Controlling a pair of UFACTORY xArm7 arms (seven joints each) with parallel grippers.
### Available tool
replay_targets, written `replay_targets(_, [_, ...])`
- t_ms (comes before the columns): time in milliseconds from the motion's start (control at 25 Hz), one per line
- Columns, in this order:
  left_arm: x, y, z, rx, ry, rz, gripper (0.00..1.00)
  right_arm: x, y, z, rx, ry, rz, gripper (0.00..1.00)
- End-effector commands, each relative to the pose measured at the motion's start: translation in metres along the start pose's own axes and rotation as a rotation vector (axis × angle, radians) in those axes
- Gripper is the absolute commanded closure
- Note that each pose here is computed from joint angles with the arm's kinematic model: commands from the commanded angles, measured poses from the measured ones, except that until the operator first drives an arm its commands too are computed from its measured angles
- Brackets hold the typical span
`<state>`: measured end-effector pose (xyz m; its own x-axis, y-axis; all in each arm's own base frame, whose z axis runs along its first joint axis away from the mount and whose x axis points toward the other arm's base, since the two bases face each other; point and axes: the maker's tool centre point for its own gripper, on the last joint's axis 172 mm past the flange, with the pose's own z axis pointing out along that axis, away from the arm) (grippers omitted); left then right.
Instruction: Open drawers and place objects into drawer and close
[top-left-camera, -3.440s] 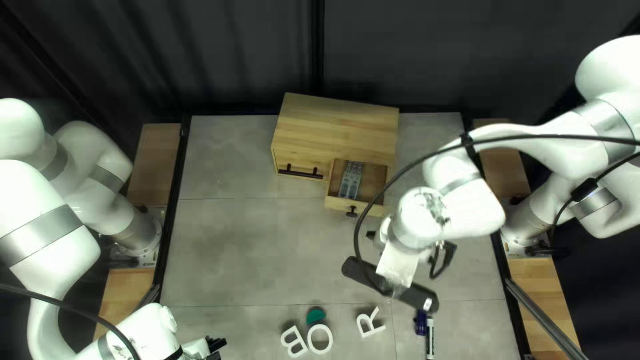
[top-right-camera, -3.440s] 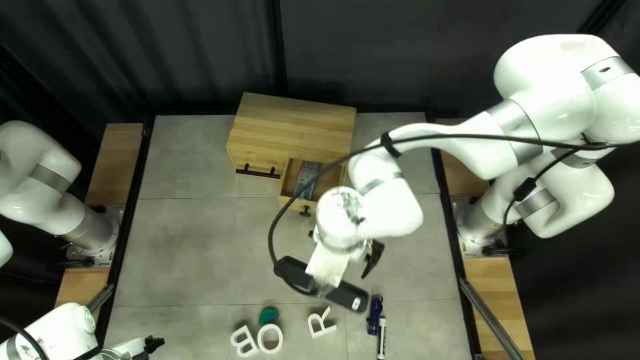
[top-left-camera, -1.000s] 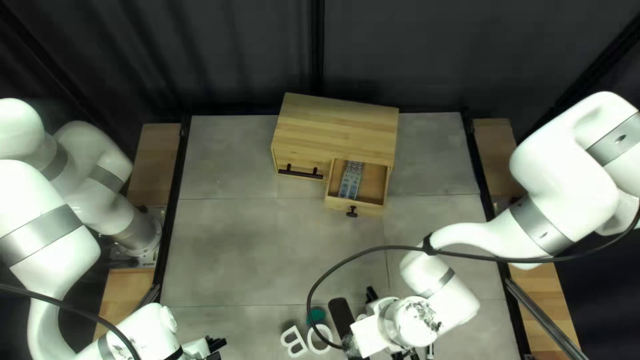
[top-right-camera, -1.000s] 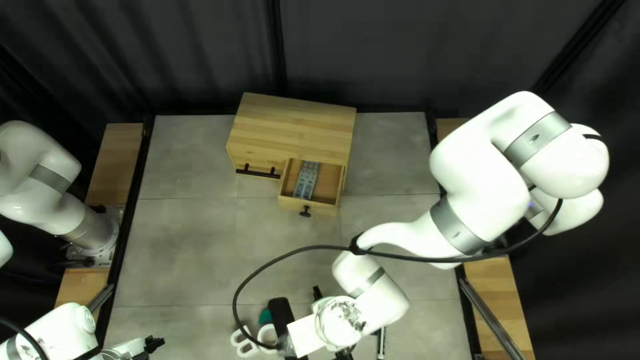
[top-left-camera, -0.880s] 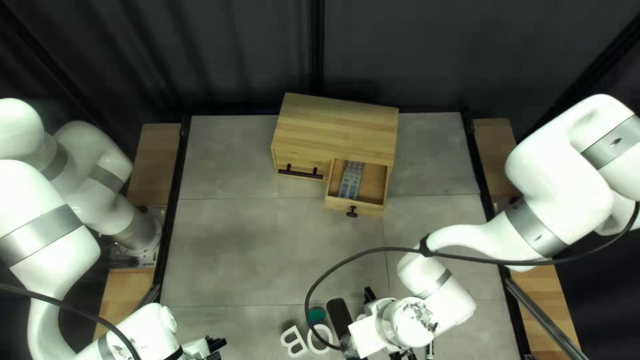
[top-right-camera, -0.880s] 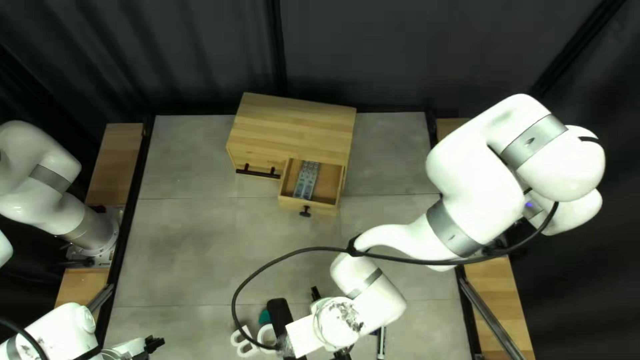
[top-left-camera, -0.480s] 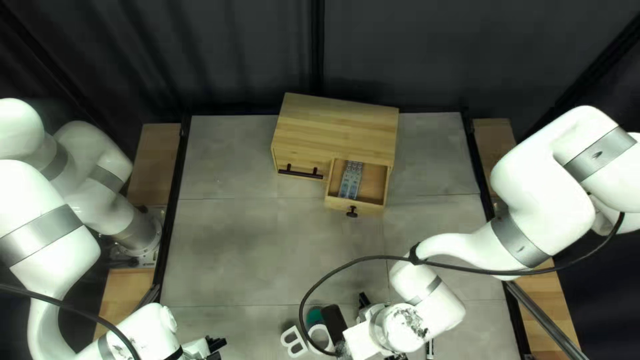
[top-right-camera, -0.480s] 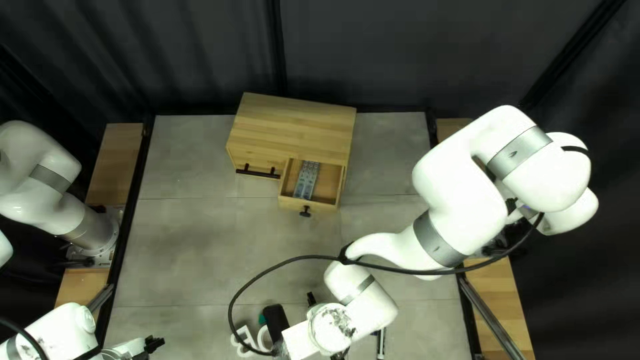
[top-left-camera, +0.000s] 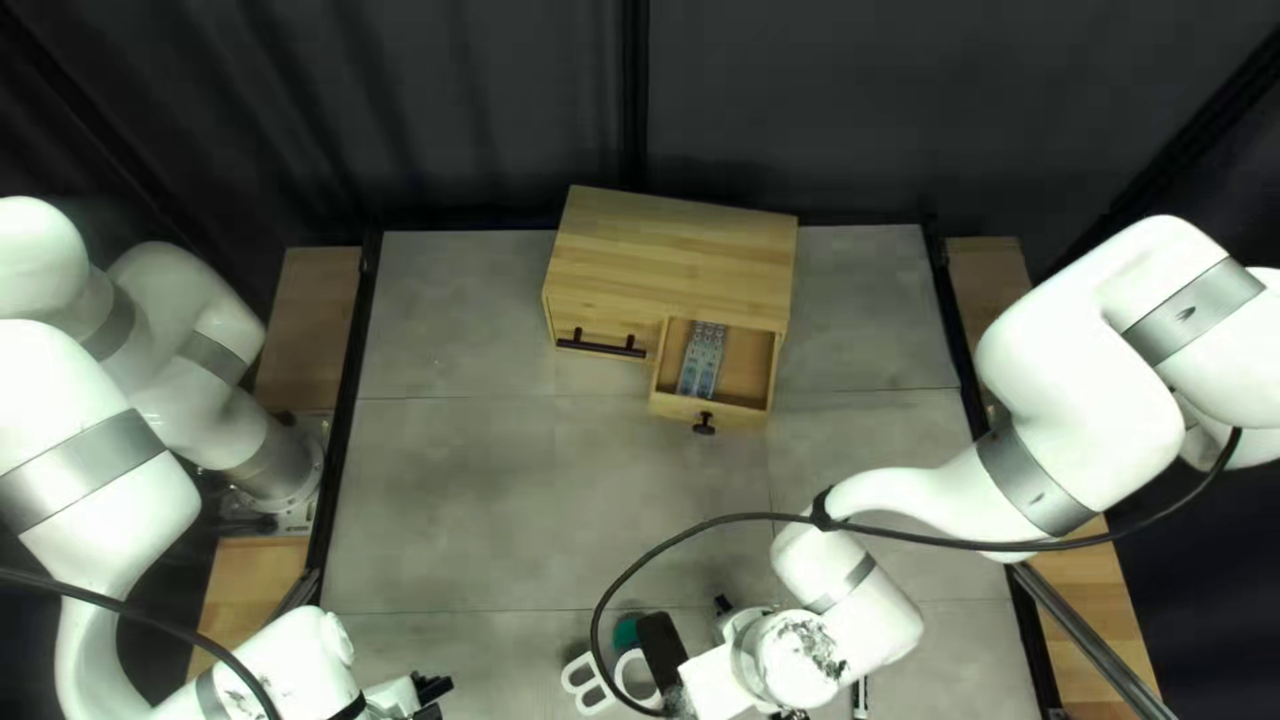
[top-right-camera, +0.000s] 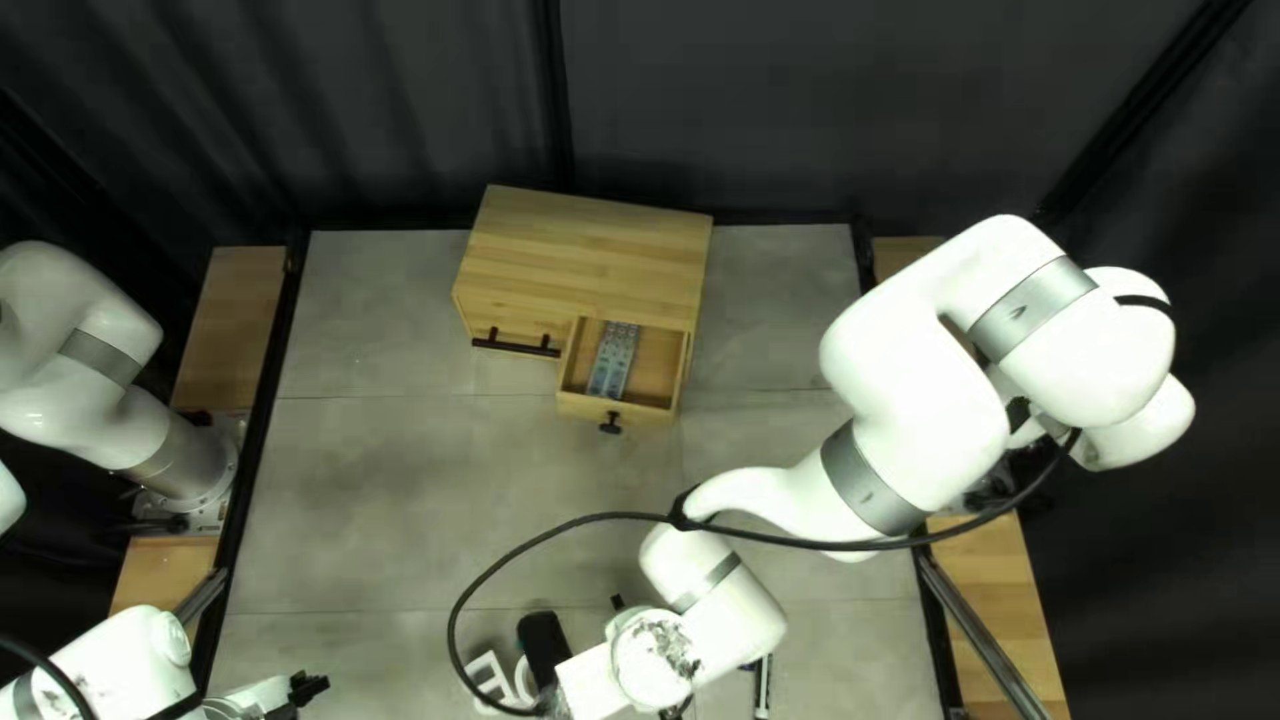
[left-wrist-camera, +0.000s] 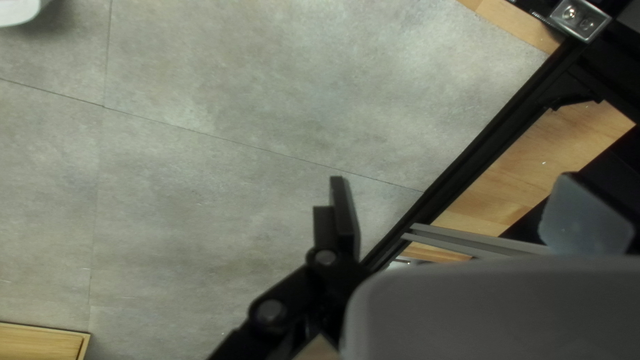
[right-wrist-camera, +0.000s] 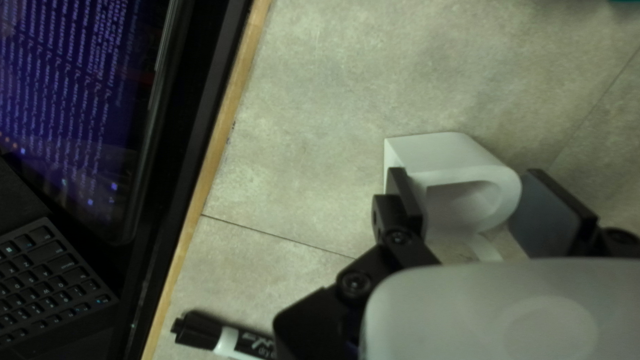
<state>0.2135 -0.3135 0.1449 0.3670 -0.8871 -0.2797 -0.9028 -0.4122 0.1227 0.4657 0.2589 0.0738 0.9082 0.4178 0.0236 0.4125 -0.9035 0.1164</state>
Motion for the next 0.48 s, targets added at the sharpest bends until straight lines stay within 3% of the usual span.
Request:
replay_targets(40, [0.000,0.000,0.000,0.000,0.000,0.000,0.00,-0.021,0.019,-0.036,-0.028,0.007,-0.070,1.00])
replay_targets(320, [0.000,0.000,0.000,0.000,0.000,0.000,0.00,-0.067,0.078,-0.109,-0.061,-0.023,-0.368,1.00])
replay_targets(480, [0.000,0.000,0.000,0.000,0.000,0.000,0.00,-0.079,0.119,-0.142,-0.072,-0.061,-0.461,1.00])
